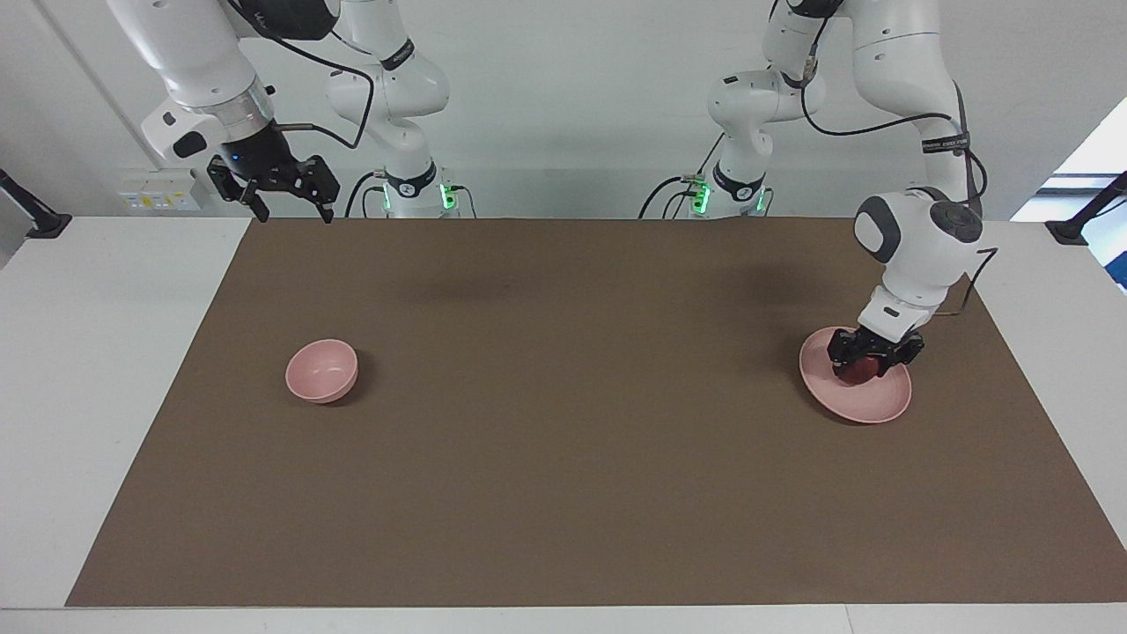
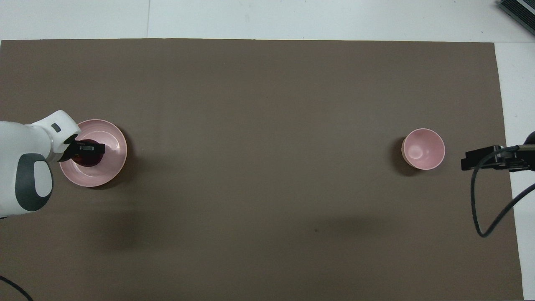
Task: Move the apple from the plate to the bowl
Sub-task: 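Lift the apple with the left gripper while the right gripper approaches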
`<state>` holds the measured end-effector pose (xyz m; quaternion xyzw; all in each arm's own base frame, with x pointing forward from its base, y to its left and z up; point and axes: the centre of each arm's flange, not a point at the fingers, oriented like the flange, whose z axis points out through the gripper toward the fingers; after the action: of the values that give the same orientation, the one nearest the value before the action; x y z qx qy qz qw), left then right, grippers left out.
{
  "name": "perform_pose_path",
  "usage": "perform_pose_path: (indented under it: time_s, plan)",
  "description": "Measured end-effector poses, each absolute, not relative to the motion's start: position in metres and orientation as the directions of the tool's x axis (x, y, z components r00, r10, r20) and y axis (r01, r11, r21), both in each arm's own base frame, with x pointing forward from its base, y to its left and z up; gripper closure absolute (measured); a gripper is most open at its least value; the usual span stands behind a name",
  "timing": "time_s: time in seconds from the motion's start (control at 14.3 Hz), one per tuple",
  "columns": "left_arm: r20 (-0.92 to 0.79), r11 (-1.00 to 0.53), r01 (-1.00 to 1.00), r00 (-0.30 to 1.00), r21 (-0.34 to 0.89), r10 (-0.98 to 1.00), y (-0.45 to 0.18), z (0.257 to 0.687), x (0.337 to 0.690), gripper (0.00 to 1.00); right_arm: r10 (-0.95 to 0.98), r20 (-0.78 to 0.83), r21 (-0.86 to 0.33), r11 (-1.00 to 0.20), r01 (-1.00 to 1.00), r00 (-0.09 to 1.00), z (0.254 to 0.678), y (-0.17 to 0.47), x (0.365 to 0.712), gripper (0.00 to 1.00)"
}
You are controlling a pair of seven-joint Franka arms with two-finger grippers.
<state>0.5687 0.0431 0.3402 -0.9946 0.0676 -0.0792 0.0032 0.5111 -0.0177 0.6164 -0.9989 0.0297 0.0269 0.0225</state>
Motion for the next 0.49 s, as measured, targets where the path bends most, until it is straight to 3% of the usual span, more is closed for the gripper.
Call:
perform_pose_path:
  time_s: [0.21, 0.49]
  plan:
    - [0.170, -0.990, -0.142, 0.976, 0.017, -0.137, 0.010, 0.373, 0.570, 0.24, -0.104, -0.064, -0.086, -0.990, -0.109, 0.993, 0.615, -0.016, 0.511, 0.00]
    - [0.204, -0.975, -0.089, 0.978, 0.203, -0.047, -0.068, 0.432, 0.567, 0.24, -0.248, -0.134, -0.176, -0.947, -0.270, 0.959, 0.601, -0.003, 0.512, 0.00]
